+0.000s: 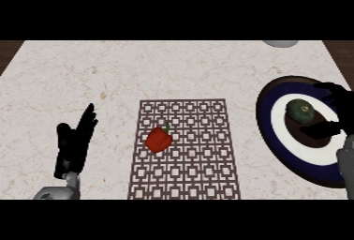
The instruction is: Pick the squash from the placemat and place it in the plate
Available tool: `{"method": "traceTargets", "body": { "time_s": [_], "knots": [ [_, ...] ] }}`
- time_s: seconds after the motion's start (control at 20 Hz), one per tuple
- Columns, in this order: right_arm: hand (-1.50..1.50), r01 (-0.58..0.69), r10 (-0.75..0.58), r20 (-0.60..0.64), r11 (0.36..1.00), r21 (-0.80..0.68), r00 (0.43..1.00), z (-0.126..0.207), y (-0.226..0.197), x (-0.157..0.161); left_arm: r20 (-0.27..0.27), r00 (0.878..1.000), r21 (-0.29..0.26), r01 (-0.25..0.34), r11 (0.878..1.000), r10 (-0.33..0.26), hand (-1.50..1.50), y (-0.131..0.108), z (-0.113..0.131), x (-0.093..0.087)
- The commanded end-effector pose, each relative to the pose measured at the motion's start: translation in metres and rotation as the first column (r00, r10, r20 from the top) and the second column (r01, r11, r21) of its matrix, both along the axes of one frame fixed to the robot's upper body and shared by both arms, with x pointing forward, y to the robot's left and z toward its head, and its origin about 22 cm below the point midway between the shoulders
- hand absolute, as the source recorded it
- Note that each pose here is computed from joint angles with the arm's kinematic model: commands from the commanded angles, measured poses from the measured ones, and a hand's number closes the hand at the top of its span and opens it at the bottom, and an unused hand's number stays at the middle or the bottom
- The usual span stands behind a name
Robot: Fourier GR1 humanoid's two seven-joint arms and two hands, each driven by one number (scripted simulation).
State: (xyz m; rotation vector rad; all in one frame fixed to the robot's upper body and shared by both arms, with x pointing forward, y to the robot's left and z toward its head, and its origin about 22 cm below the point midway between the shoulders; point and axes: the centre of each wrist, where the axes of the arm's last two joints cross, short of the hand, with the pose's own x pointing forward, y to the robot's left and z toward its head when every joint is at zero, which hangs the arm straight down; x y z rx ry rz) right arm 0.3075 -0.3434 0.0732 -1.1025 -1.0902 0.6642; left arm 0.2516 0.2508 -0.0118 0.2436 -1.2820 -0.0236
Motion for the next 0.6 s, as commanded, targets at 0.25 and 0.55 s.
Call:
{"method": "traceTargets", "body": {
  "time_s": [0.25,0.55],
  "knots": [
    [-1.50,-0.230,0.034,0.475,0.904,0.361,0.879,0.021,0.006,-0.006,-0.005,1.000,0.012,-0.005,1.000,0.005,0.00,-0.009,-0.010,-0.007],
    [-1.50,-0.290,-0.029,0.551,0.827,0.482,0.834,0.018,-0.038,-0.044,0.000,1.000,0.023,-0.004,1.000,0.004,0.00,-0.002,0.005,0.002]
  ]
}}
